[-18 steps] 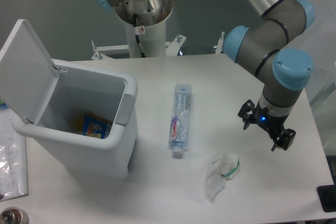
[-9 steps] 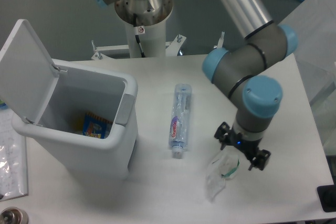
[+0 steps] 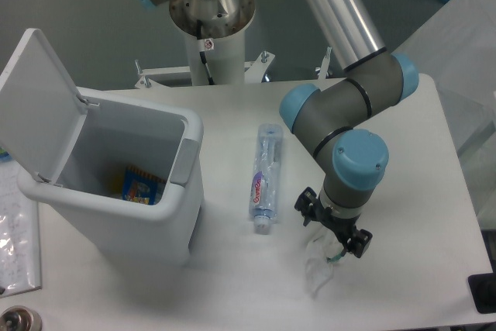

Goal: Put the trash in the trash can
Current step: 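Close the gripper on the clear plastic bag and lift it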

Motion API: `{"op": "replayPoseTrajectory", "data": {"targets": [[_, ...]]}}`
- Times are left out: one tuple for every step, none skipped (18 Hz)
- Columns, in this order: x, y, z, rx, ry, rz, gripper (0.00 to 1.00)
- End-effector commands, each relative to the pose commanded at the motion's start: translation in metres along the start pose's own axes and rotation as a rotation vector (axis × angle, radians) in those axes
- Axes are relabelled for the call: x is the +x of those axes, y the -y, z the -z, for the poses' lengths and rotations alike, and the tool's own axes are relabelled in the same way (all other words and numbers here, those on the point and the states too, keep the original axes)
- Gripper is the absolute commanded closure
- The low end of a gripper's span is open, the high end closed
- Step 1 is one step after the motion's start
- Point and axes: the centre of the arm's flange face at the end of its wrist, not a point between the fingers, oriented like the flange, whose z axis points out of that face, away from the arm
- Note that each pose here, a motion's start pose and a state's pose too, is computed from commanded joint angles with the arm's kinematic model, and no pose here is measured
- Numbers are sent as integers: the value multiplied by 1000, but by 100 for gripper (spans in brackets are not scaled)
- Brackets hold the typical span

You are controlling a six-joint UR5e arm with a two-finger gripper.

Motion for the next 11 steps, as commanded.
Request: {"op": "replayPoseTrajectory", "data": {"targets": [[2,0,-3,-3,-6,-1,72],[4,3,-1,-5,-4,-4,78],[7,4,-1,-9,-6,-7,80],[9,3,-1,-10,-7,-6,81],[11,3,2,-9,-4,5,85],[12,4,5,-6,-2,35,92],[12,3,8,-5,1,70,100],[12,4,9,-4,4,93,100],[13,4,13,-2,8,105,100],[12,5,16,1,14,107,100],[12,5,19,3,18,108,100]]}}
